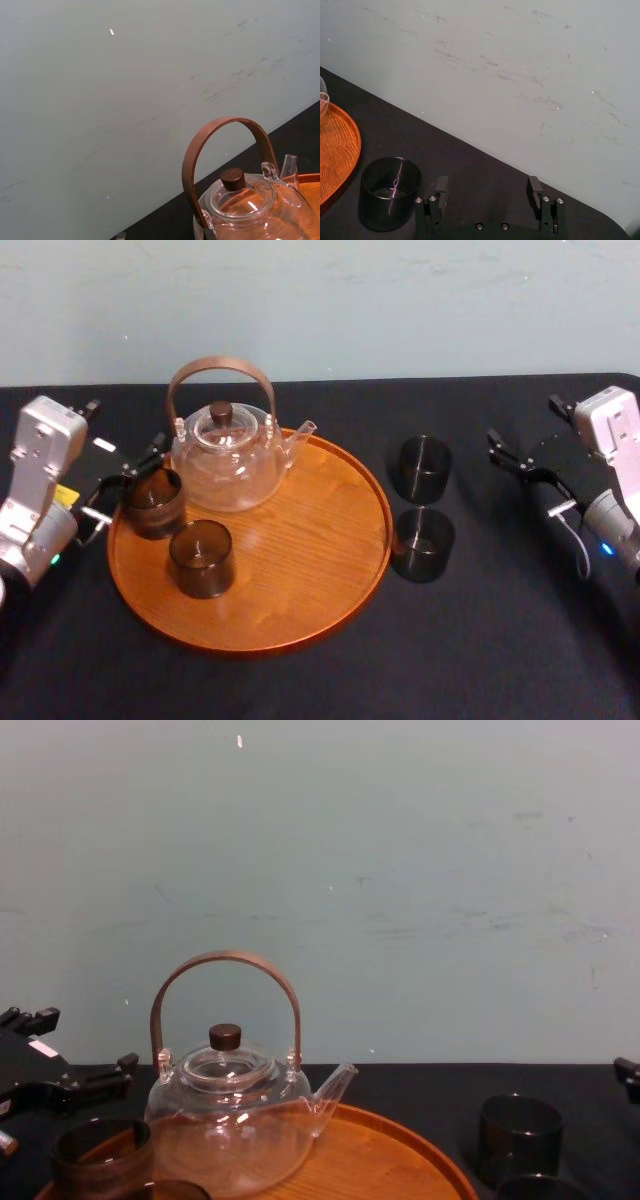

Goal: Pick up the glass from the table and place it on the tray.

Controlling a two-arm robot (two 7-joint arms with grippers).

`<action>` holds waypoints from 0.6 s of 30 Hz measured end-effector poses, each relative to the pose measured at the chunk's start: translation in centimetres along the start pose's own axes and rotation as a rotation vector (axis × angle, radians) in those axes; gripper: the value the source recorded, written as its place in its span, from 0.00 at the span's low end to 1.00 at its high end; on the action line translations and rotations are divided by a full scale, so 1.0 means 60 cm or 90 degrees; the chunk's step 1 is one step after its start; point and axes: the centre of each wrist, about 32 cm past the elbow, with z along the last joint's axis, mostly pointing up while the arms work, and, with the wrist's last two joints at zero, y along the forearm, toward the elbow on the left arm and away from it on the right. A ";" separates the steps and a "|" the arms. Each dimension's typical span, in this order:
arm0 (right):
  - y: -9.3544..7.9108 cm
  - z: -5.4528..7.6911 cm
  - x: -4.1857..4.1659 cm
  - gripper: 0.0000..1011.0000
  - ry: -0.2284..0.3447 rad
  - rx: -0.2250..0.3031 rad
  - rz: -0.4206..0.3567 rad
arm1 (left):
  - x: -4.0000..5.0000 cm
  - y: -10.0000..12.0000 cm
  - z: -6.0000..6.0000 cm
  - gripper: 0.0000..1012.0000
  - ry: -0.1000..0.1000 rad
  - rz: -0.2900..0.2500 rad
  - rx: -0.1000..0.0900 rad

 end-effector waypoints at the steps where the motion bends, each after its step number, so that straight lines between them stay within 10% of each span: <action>1: 0.000 0.000 0.000 0.99 0.000 0.000 0.000 | 0.000 0.000 0.000 0.99 0.000 0.000 0.000; 18: 0.000 0.000 0.000 0.99 0.000 0.000 0.000 | 0.000 0.000 0.000 0.99 0.000 0.000 0.000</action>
